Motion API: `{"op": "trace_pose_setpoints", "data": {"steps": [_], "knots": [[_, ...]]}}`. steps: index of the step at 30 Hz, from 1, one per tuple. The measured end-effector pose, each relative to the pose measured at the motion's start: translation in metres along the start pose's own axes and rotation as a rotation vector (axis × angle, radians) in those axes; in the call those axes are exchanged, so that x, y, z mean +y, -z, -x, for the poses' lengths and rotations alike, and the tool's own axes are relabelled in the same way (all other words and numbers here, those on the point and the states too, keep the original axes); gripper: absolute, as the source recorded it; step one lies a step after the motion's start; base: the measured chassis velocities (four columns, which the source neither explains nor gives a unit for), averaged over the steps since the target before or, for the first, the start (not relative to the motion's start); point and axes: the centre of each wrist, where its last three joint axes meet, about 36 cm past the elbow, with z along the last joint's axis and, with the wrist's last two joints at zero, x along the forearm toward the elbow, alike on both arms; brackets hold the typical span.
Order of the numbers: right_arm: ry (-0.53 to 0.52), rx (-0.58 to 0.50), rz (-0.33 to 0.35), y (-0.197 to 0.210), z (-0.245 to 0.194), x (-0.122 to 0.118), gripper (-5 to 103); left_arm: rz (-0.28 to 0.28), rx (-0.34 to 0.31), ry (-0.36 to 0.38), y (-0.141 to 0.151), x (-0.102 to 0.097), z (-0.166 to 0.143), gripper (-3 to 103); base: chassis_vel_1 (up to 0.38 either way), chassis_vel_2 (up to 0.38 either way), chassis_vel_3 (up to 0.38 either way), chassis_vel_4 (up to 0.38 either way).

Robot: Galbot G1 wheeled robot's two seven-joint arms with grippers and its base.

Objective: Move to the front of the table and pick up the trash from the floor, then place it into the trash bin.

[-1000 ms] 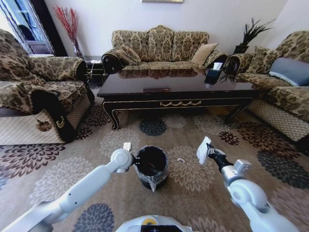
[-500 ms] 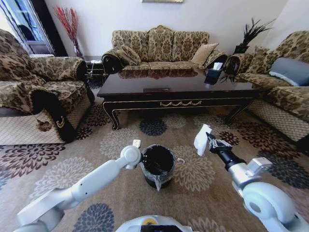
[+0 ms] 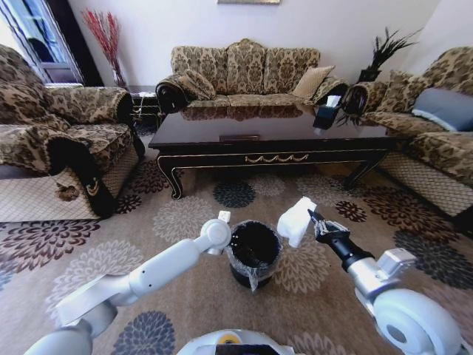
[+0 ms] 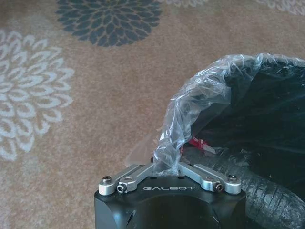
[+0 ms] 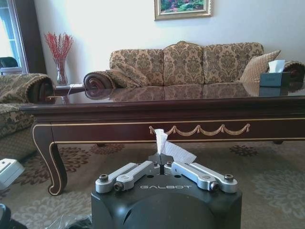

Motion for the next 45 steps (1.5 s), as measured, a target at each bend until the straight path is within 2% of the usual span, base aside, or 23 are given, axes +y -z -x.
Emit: {"op": "trace_pose_setpoints", "data": {"steps": [7, 10, 17, 21, 30, 33, 37, 40, 43, 44, 45], "knots": [[0.0, -0.011, -0.045, -0.003, -0.002, -0.001, 0, 0.009, 0.016, 0.0, 0.004, -0.014, 0.011, 0, 0.0, 0.0, 0.0, 0.0], [0.005, -0.019, -0.054, -0.002, -0.002, -0.002, 0, 0.017, 0.025, -0.009, 0.007, -0.026, 0.017, 0, 0.0, 0.0, 0.0, 0.0], [0.043, -0.016, -0.036, -0.003, -0.001, -0.001, 0, 0.031, 0.035, -0.034, 0.017, -0.058, 0.028, 0, 0.0, 0.0, 0.0, 0.0], [0.071, -0.002, -0.025, -0.006, -0.001, 0.002, 0, 0.042, 0.032, -0.043, 0.02, -0.068, 0.027, 0, 0.0, 0.0, 0.0, 0.0], [0.091, 0.018, -0.012, -0.007, 0.0, 0.004, 0, 0.055, 0.026, -0.047, 0.022, -0.071, 0.024, 0, 0.0, 0.0, 0.0, 0.0], [0.096, 0.023, -0.014, -0.008, 0.0, 0.004, -3, 0.056, 0.022, -0.047, 0.024, -0.071, 0.023, 0, 0.0, 0.0, 0.0, 0.0], [0.12, 0.04, -0.011, -0.012, -0.003, 0.005, 14, 0.068, 0.018, -0.048, 0.025, -0.077, 0.022, 0, 0.0, 0.0, 0.0, 0.0], [0.135, 0.041, -0.024, -0.013, -0.004, 0.006, 19, 0.075, 0.018, -0.049, 0.025, -0.079, 0.022, 0, 0.0, 0.0, 0.0, 0.0], [0.134, 0.036, -0.051, -0.015, -0.005, 0.007, 35, 0.077, 0.018, -0.053, 0.024, -0.081, 0.021, 0, 0.0, 0.0, 0.0, 0.0], [0.134, 0.036, -0.051, -0.015, -0.005, 0.007, 35, 0.077, 0.018, -0.053, 0.024, -0.081, 0.021, 0, 0.0, 0.0, 0.0, 0.0], [0.131, 0.039, -0.051, -0.016, -0.005, 0.007, 41, 0.077, 0.017, -0.053, 0.024, -0.081, 0.021, 0, 0.0, 0.0, 0.0, 0.0]]}}
